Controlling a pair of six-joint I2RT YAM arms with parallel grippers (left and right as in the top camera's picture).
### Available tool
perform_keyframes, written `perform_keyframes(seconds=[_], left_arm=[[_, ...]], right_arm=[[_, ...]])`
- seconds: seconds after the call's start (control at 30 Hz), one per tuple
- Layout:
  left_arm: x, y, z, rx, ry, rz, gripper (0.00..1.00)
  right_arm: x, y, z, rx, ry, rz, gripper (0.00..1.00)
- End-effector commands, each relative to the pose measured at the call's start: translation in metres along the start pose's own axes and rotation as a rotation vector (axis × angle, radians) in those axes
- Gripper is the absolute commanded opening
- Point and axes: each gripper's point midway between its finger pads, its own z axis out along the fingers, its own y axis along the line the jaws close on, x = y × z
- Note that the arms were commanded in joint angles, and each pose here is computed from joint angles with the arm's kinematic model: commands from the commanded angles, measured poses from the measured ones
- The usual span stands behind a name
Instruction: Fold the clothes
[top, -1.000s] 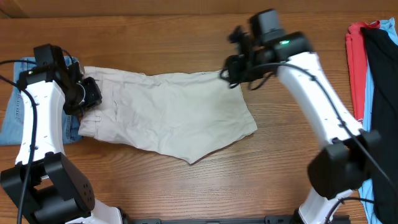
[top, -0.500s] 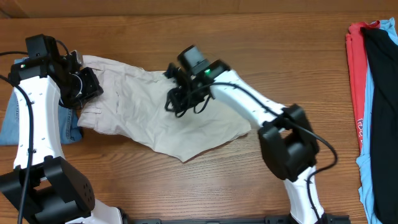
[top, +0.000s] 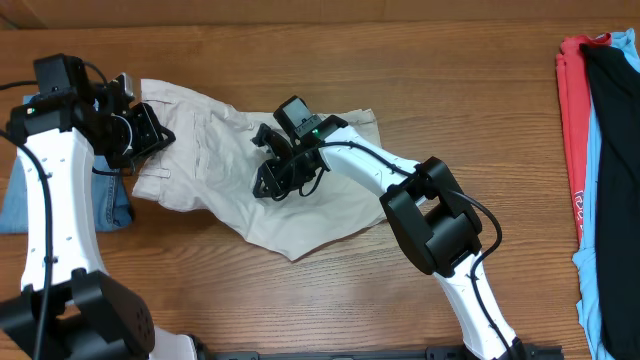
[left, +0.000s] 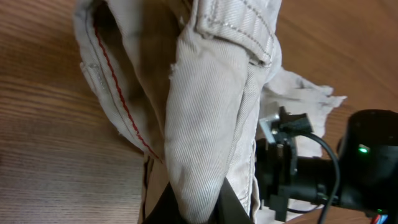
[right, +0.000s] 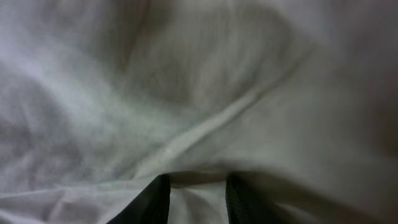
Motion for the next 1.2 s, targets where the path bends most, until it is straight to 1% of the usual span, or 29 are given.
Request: perform_keyframes(seconds=[0.0, 0.17, 0.4, 0.53, 0.63, 0.73, 0.87, 1.0, 1.1, 1.17], left_arm=[[-0.008, -0.029, -0.026, 0.081, -0.075, 0.071, 0.05], [-0.005, -0.041, -0.027, 0.148, -0.063, 0.075, 0.05], [-0.002, -0.045, -0.024, 0.131, -0.053, 0.091, 0.06], [0.002, -0.044, -0.019, 0.081, -0.04, 0.107, 0.06], [0.007, -0.051, -0.013, 0.058, -0.027, 0.139, 0.06], [0.012, -0.064, -0.008, 0.062, -0.017, 0.177, 0.06], [0.014, -0.063, -0.002, -0.018, -0.022, 0.161, 0.05], [0.018, -0.067, 0.003, -0.052, -0.019, 0.156, 0.05], [0.021, -0.074, 0.007, -0.065, -0.021, 0.162, 0.05], [0.022, -0.08, 0.01, -0.069, -0.023, 0.166, 0.05]], right_arm=[[0.001, 0.013, 0.008, -0.045, 0.006, 0.018, 0.33], [-0.003, 0.026, 0.014, -0.073, -0.008, 0.012, 0.33], [-0.01, 0.034, 0.018, -0.082, -0.032, 0.009, 0.34], [-0.014, 0.02, -0.001, -0.022, -0.035, 0.062, 0.35], [-0.021, 0.009, -0.029, 0.057, -0.055, 0.098, 0.38], [-0.029, -0.004, -0.071, 0.156, -0.097, 0.144, 0.4], [-0.027, -0.035, -0.133, 0.332, -0.152, 0.235, 0.4], [-0.004, -0.076, -0.191, 0.506, -0.154, 0.357, 0.41], [0.028, -0.107, -0.217, 0.596, -0.086, 0.468, 0.41], [0.043, -0.117, -0.222, 0.611, -0.048, 0.494, 0.41]])
